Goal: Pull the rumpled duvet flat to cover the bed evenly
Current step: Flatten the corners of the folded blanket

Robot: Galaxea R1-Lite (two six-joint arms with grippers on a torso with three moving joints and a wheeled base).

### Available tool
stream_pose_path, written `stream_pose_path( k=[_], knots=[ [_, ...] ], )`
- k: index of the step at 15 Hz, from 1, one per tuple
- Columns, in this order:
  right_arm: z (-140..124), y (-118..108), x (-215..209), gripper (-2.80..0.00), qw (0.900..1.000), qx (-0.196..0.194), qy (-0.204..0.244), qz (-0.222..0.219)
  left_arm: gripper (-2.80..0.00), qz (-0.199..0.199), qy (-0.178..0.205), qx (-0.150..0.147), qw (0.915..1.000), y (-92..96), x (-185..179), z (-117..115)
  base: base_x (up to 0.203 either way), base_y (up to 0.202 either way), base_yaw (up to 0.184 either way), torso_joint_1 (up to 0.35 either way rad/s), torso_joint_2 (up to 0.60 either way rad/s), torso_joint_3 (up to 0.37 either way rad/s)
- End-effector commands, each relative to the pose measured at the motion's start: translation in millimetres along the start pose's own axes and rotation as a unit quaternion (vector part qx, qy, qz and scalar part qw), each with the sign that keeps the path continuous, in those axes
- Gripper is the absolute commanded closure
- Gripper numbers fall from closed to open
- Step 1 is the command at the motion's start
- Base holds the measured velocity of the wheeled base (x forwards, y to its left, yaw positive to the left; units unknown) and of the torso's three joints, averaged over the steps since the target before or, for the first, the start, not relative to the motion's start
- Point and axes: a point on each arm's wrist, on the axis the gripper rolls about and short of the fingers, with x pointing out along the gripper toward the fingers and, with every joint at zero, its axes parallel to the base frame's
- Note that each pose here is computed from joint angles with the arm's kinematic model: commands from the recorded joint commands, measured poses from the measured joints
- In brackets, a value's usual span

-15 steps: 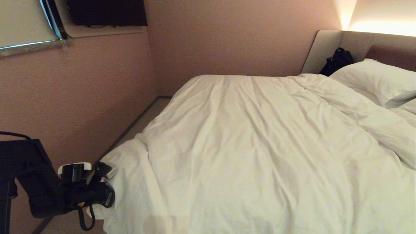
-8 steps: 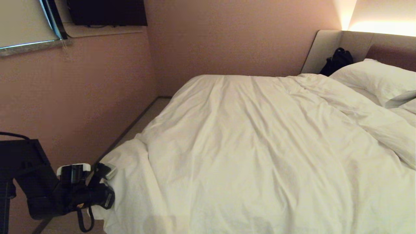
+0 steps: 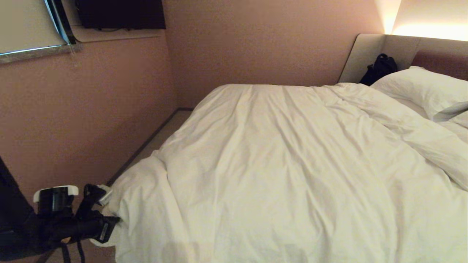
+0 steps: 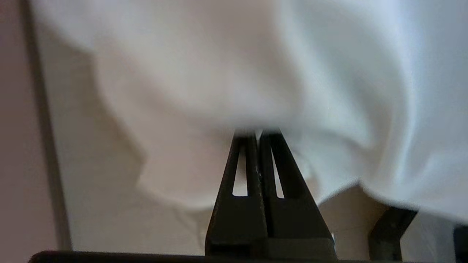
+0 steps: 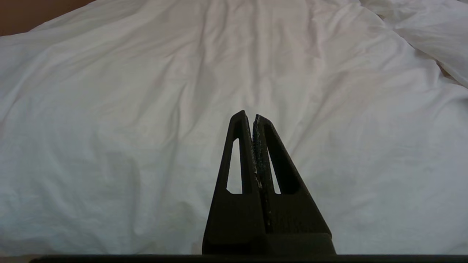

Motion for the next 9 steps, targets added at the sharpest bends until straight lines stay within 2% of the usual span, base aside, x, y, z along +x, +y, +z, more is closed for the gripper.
stream_pose_path(
  k=[1, 5, 9],
  knots=[
    [0.0, 0.0, 0.0, 0.00, 1.000, 0.000, 0.000, 0.000, 0.00, 0.036, -0.011, -0.013, 0.9992, 9.5, -28.0, -2.1, 0.000, 0.000, 0.000, 0.000, 0.00, 0.000],
    [0.0, 0.0, 0.0, 0.00, 1.000, 0.000, 0.000, 0.000, 0.00, 0.088, -0.003, -0.052, 0.9948, 36.3, -45.5, -19.9, 0.000, 0.000, 0.000, 0.000, 0.00, 0.000],
    [0.0, 0.0, 0.0, 0.00, 1.000, 0.000, 0.000, 0.000, 0.00, 0.114, 0.002, -0.074, 0.9908, 45.9, -64.6, -26.7, 0.000, 0.000, 0.000, 0.000, 0.00, 0.000]
  ],
)
